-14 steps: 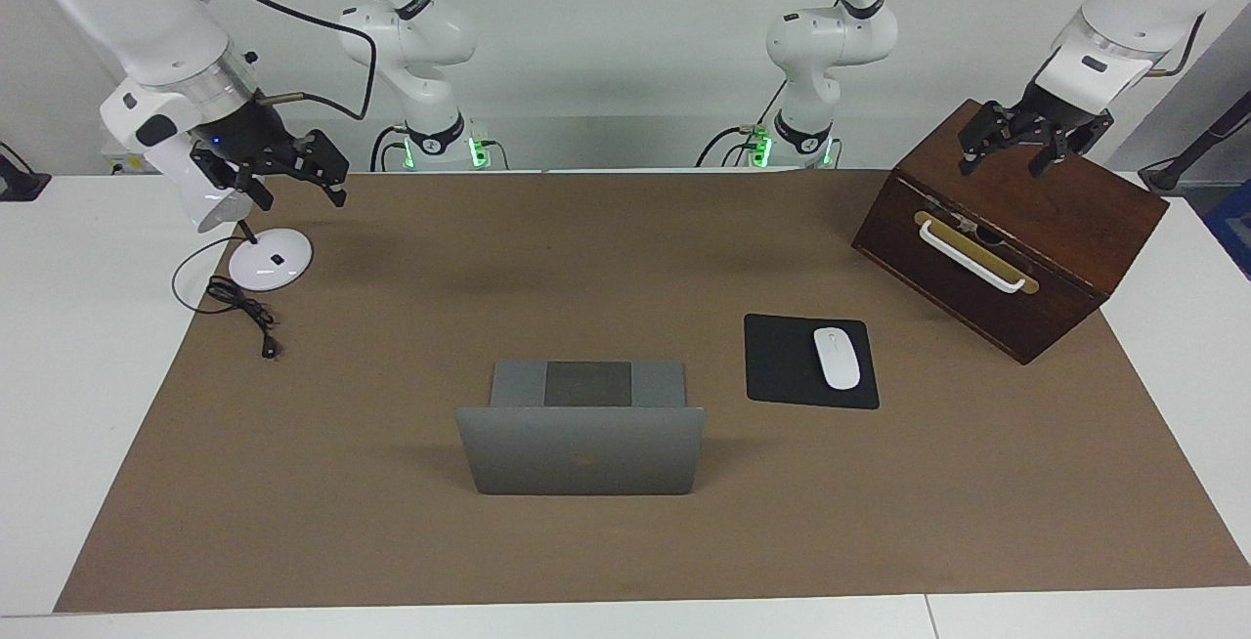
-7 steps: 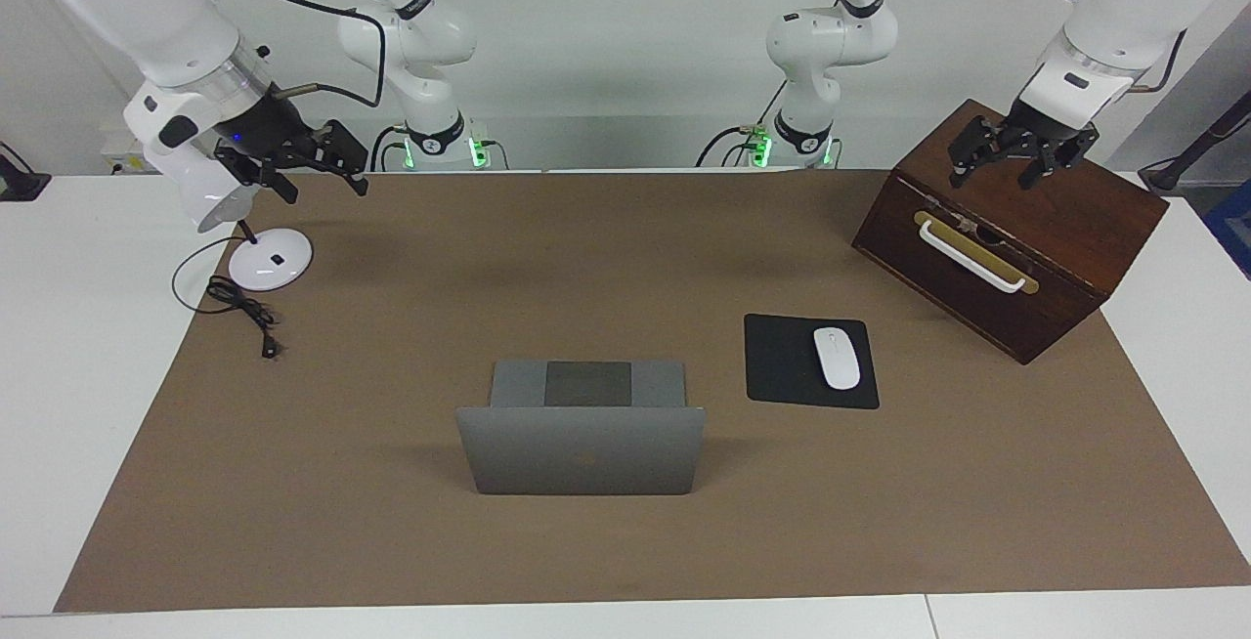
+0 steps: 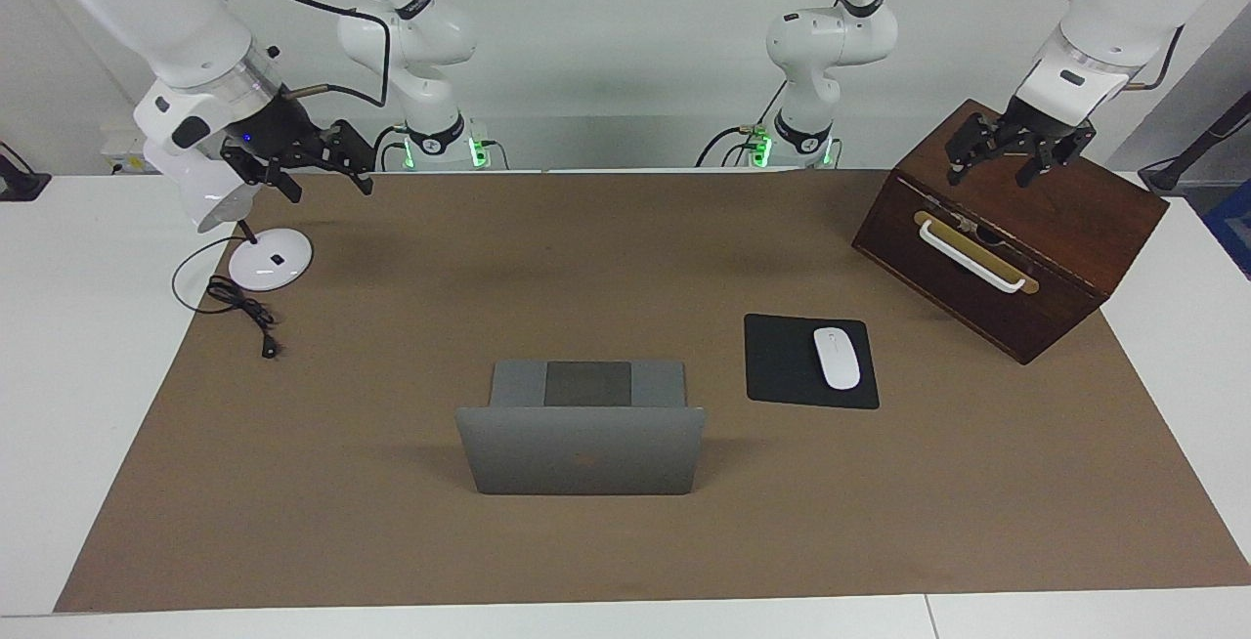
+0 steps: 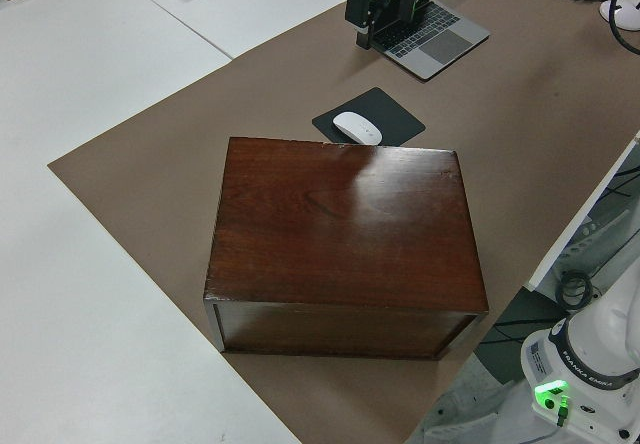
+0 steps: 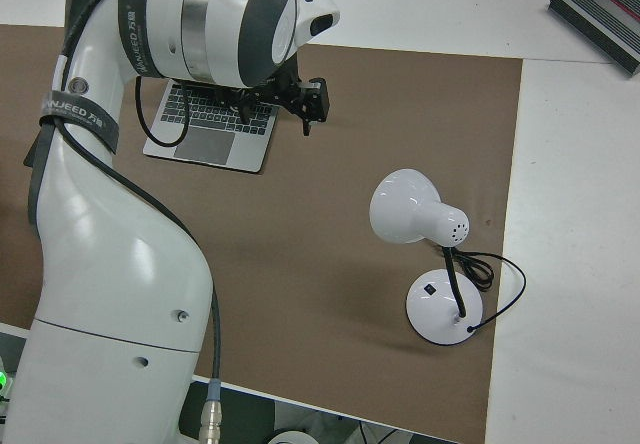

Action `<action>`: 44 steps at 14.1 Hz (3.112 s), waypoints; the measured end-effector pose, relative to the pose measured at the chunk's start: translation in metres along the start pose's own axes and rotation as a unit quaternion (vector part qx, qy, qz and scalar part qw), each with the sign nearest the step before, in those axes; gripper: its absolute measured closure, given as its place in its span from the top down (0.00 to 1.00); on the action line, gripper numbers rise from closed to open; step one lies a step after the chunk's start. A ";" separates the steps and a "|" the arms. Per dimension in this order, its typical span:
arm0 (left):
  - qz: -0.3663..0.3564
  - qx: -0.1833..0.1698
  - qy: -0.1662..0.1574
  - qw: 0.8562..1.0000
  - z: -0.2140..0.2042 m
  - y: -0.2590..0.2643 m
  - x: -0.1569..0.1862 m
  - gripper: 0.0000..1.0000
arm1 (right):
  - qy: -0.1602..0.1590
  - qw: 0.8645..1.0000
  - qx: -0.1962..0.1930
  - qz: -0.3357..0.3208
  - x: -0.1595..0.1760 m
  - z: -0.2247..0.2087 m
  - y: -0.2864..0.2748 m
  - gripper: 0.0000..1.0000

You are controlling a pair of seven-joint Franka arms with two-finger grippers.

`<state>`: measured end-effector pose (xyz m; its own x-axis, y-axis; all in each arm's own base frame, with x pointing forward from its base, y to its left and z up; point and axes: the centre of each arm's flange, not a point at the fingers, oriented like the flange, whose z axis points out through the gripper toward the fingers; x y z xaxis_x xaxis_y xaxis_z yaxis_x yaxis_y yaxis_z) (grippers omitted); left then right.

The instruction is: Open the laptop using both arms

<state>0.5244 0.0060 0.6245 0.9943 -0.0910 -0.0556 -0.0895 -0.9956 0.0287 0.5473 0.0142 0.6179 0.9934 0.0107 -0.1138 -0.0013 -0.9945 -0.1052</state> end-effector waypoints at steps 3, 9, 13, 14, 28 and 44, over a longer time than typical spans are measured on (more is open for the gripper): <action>-0.007 0.000 0.000 1.000 0.000 0.001 0.000 1.00 | 0.004 1.000 -0.017 -0.017 0.001 0.001 -0.016 1.00; -0.011 0.000 0.001 1.000 0.000 0.002 0.000 1.00 | 0.014 0.999 -0.035 -0.033 0.003 -0.001 -0.012 1.00; -0.012 0.000 0.001 1.000 0.000 0.002 0.000 1.00 | 0.016 0.999 -0.035 -0.034 0.002 -0.002 -0.014 1.00; -0.012 0.000 0.001 1.000 0.000 0.002 0.000 1.00 | 0.017 0.999 -0.035 -0.035 0.001 -0.002 -0.015 1.00; -0.012 0.000 0.001 1.000 0.000 0.002 0.001 1.00 | 0.035 0.997 -0.056 -0.038 0.003 -0.002 -0.014 1.00; -0.012 0.001 0.005 1.000 0.000 0.002 0.001 1.00 | 0.037 0.997 -0.055 -0.035 0.003 -0.003 -0.011 1.00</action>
<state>0.5253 0.0036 0.6249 0.9966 -0.0672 -0.0472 -0.0660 -0.9975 0.0261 0.5503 0.0246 0.6217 0.9964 0.0762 -0.0369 0.0763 -0.9971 0.0002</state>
